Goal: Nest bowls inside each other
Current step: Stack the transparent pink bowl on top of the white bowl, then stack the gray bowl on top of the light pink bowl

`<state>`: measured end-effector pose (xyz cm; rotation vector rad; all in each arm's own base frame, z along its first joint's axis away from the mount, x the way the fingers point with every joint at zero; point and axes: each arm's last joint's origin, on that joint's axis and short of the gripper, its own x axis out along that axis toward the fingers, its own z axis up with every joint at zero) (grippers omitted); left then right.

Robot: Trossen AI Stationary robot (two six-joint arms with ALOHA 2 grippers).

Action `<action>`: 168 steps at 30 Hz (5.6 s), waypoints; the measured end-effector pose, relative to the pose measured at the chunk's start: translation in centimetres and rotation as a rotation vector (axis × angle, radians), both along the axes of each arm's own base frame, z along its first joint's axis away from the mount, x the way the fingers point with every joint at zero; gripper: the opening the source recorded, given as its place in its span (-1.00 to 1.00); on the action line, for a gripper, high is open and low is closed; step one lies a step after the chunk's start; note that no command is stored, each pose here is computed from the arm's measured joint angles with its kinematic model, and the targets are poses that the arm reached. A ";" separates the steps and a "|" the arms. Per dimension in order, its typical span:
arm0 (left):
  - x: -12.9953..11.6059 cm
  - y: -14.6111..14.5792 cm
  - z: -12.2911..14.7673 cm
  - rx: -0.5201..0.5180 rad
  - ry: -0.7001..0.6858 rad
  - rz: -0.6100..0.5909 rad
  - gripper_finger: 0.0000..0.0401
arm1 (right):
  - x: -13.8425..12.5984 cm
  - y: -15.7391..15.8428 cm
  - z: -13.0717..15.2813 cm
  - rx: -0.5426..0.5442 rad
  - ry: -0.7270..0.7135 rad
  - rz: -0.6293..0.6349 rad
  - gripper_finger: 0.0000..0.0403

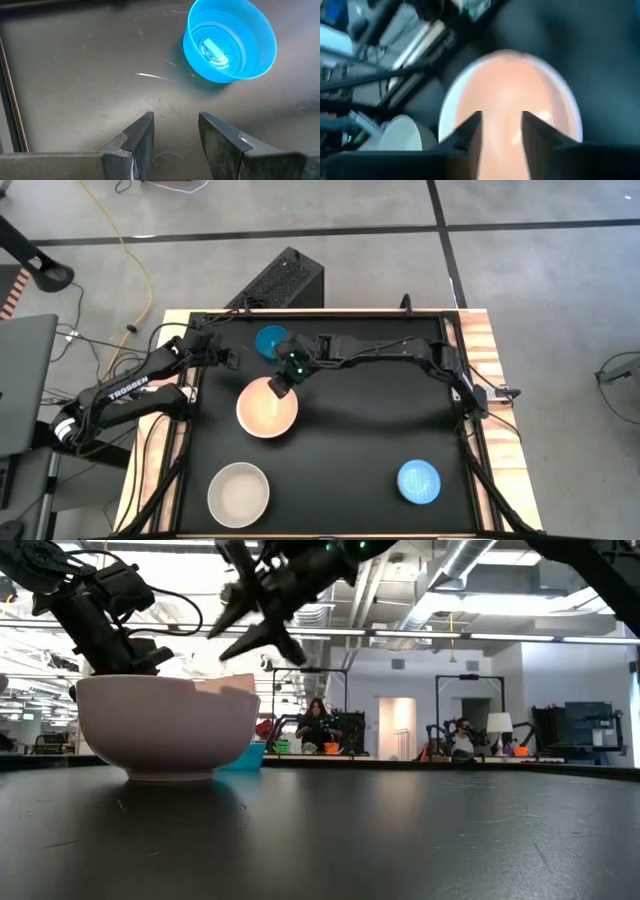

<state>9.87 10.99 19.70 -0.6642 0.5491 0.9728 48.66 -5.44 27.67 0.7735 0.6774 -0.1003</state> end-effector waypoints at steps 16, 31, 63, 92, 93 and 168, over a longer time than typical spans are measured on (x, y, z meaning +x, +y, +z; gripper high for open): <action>0.0 0.0 0.0 -0.007 -0.002 -0.004 -0.28 | -0.2 -2.6 -2.2 0.002 0.038 -0.030 -0.99; 0.0 -0.1 -0.1 -0.021 -0.010 -0.021 -0.28 | 0.3 0.1 -0.4 0.129 -0.082 0.242 -1.00; 2.7 -10.0 11.8 -0.205 -0.300 -1.064 -0.28 | -10.7 5.6 9.2 -0.335 0.212 0.259 -1.00; 6.4 -27.6 1.7 -0.214 0.357 -1.072 -0.28 | -13.7 10.4 0.4 -0.268 0.160 0.358 -1.00; 6.5 -27.7 1.5 -0.193 0.369 -1.073 -0.28 | -13.6 10.4 0.4 -0.257 0.143 0.361 -1.00; 11.7 -4.3 4.0 -0.244 0.316 -0.806 -1.00 | -13.2 9.4 0.6 -0.108 0.149 0.214 -1.00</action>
